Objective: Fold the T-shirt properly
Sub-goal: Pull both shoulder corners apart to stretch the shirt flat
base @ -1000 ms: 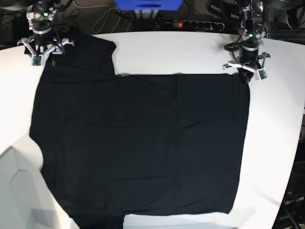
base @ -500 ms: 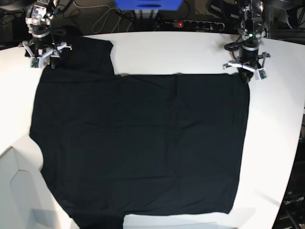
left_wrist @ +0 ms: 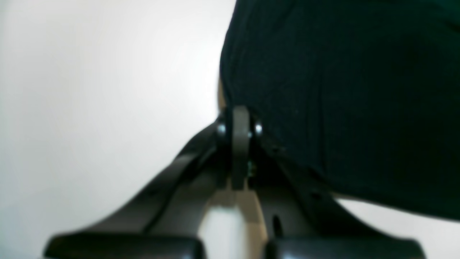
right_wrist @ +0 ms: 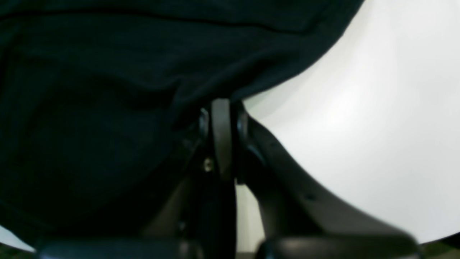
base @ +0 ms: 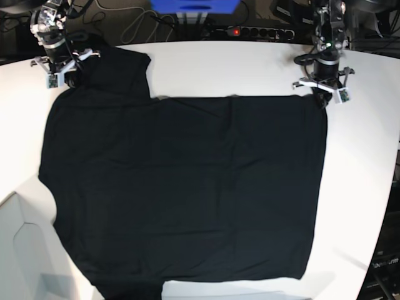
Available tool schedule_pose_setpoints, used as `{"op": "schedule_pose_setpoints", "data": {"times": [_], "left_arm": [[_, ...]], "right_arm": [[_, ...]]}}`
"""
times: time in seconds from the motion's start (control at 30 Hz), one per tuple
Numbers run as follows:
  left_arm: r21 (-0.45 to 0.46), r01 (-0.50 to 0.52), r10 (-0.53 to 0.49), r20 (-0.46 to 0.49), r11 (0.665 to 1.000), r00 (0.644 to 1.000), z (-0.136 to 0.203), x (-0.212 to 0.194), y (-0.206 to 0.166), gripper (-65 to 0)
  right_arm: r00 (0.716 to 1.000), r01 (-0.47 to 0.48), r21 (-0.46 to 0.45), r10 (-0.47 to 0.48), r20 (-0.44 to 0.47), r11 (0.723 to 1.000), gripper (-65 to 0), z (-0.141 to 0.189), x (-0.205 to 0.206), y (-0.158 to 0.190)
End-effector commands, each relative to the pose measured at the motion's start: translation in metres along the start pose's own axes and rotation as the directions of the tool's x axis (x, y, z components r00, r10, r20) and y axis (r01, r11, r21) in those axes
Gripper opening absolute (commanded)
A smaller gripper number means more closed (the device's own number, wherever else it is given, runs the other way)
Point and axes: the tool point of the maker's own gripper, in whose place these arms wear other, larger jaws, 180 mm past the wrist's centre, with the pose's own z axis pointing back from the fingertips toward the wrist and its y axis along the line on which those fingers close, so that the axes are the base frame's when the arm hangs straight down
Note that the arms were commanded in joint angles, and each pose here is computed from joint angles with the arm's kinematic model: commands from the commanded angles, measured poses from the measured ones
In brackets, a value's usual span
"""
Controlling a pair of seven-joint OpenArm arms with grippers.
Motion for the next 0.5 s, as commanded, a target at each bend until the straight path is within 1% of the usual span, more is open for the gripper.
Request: {"op": "schedule_pose_setpoints", "data": {"times": [0.0,0.1,0.23,0.3,0.47], "left_arm": [[-0.007,0.017,-0.017,0.023,1.000,1.000,0.003,0.010,0.000,-64.9],[-0.014,0.025,-0.025,0.034,1.000,0.999,0.011,0.014,-0.002,-64.9],[0.005,0.020,-0.020,0.076,1.000,0.997,0.021,0.030,0.005,-64.9],[0.004,0.022,-0.022,0.089,1.000,0.996,0.025,0.034,0.004,-64.9],[0.010,0.035,-0.036,0.103,0.999,0.994,0.038,0.041,0.007,-64.9]], "right_arm": [[0.998,-0.045,-0.025,0.044,-0.037,0.999,-65.0,0.007,-0.005,-0.012],[0.998,-0.064,-0.062,0.064,0.000,0.996,-65.0,0.016,0.011,-0.022],[0.994,-0.095,-0.079,0.098,0.040,0.992,-65.0,0.023,0.029,-0.024],[0.993,-0.107,-0.100,0.112,0.043,0.989,-65.0,0.032,0.032,-0.029],[0.988,-0.129,-0.113,0.137,0.074,0.985,-65.0,0.045,0.045,-0.025]]}}
